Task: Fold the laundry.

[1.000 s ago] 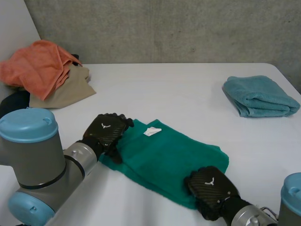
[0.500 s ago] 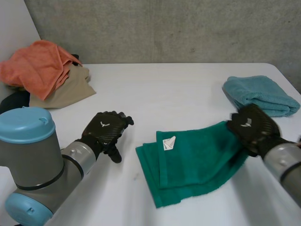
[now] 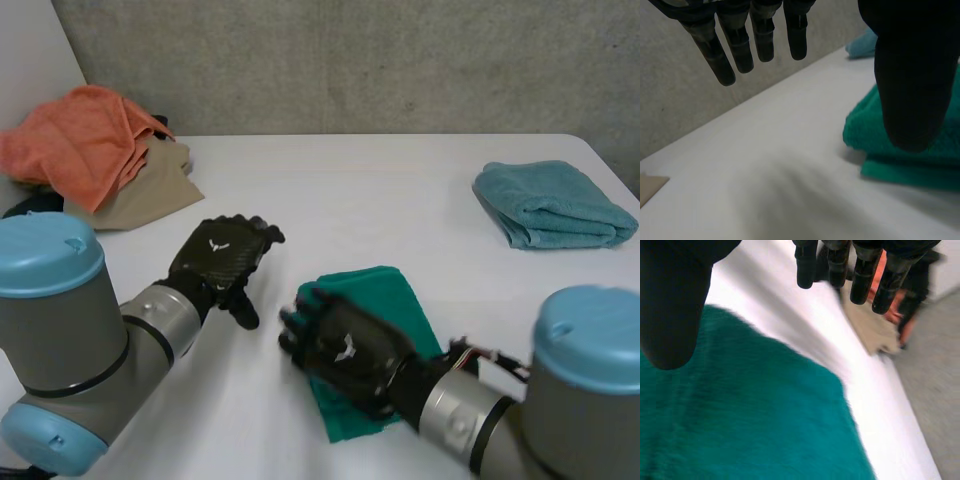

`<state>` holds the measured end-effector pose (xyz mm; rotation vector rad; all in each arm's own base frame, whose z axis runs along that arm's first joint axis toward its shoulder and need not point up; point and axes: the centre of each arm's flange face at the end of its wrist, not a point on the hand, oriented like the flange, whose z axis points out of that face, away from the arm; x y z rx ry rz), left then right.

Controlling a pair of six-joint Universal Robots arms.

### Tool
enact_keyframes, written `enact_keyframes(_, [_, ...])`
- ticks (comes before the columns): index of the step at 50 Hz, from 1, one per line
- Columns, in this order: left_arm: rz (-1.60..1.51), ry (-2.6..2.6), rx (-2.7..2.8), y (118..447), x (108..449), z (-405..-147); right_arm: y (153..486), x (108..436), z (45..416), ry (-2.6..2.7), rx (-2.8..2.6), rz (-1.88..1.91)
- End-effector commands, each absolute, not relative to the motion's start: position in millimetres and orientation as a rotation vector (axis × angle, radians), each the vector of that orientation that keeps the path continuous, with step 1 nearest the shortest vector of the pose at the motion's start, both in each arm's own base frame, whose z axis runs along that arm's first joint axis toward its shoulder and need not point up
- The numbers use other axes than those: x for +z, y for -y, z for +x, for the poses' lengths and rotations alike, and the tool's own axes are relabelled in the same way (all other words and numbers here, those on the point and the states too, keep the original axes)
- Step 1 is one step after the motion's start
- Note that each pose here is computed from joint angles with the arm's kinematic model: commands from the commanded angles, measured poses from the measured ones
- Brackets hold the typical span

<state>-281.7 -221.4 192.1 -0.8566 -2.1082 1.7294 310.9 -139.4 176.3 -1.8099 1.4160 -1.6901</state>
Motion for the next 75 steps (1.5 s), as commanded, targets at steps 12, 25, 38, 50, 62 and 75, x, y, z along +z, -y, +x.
enact_keyframes(12, [-0.747, 2.007, 1.576, 186, 189, -338, 231, 200, 248, -2.03, -1.477, -0.813])
enact_keyframes(25, [-0.837, 2.257, 1.494, 172, 129, -342, 236, 136, 247, -2.213, -1.287, -0.933])
enact_keyframes(38, [-0.795, 2.19, 1.565, 173, 160, -338, 229, 157, 236, -2.232, -1.426, -0.955])
enact_keyframes(50, [-0.742, 2.183, 1.613, 180, 173, -328, 217, 153, 209, -2.328, -1.381, -0.783])
enact_keyframes(62, [-0.742, 2.192, 1.608, 181, 170, -328, 207, 138, 205, -2.352, -1.325, -0.758])
enact_keyframes(75, [-0.743, 2.197, 1.605, 181, 169, -327, 203, 129, 223, -2.26, -1.323, -0.815])
